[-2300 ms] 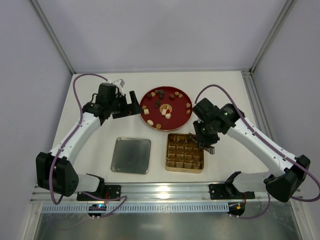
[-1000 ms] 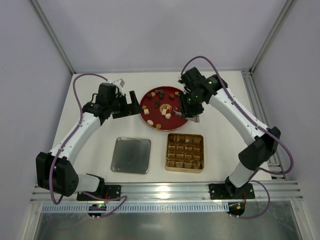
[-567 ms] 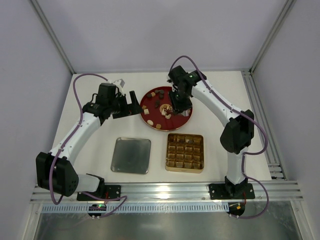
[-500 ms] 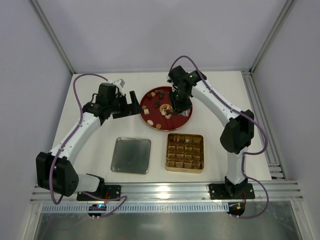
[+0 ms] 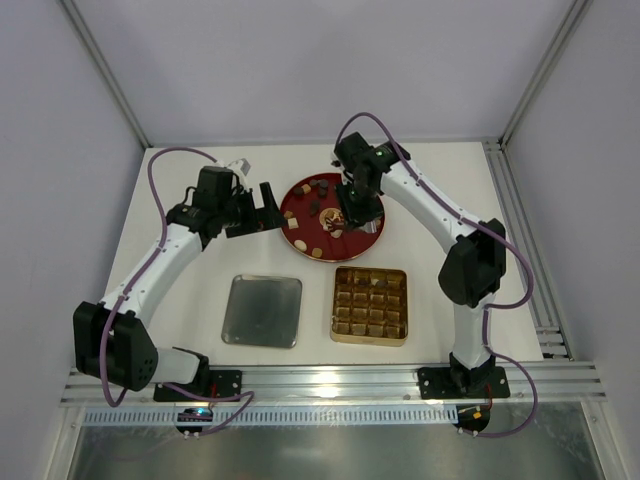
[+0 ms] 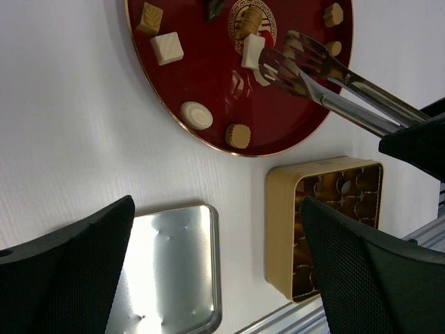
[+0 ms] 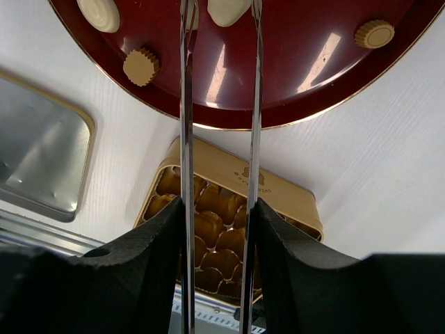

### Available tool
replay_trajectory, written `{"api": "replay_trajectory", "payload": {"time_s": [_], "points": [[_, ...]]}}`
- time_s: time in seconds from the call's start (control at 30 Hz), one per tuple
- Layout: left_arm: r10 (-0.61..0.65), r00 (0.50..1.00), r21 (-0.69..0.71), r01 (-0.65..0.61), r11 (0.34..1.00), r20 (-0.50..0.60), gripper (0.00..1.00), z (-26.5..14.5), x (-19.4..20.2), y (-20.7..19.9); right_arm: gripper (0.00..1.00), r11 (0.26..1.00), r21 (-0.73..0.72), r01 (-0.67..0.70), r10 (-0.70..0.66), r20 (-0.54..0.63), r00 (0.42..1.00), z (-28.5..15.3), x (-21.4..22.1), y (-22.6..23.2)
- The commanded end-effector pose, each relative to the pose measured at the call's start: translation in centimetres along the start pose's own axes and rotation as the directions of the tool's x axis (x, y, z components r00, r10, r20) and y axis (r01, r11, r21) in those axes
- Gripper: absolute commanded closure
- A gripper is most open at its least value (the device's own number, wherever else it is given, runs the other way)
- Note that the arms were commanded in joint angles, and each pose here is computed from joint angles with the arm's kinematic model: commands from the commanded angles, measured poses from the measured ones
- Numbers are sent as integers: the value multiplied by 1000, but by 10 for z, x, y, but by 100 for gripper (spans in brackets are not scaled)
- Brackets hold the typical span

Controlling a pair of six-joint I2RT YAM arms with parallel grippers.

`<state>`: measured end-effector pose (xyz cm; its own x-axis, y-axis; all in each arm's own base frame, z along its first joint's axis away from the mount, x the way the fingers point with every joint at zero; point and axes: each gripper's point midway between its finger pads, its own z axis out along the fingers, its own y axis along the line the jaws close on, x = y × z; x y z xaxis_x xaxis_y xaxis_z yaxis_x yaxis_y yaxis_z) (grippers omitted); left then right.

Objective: Pack the chocolate

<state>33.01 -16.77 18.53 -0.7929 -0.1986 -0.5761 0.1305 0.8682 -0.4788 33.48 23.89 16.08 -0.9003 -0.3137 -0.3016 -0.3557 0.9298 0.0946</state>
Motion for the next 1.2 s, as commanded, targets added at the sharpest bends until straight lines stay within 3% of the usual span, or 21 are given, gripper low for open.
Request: {"api": "replay_trajectory", "payload": {"time_s": [0.0,0.63,1.17], "points": [[-3,1000,24,3,1000,26,0,0,-9,-4,54,1000,3,24,-24,19,1000,0,-4,4],[-3,1000,23,2,1000,28,0,-1,-9,-4,55,999,19,30,-29,-32,999,19,6,1],[-5,1000,23,5,1000,24,0,0,-8,-4,55,999,35,29,-30,12,999,0,7,-1]]}}
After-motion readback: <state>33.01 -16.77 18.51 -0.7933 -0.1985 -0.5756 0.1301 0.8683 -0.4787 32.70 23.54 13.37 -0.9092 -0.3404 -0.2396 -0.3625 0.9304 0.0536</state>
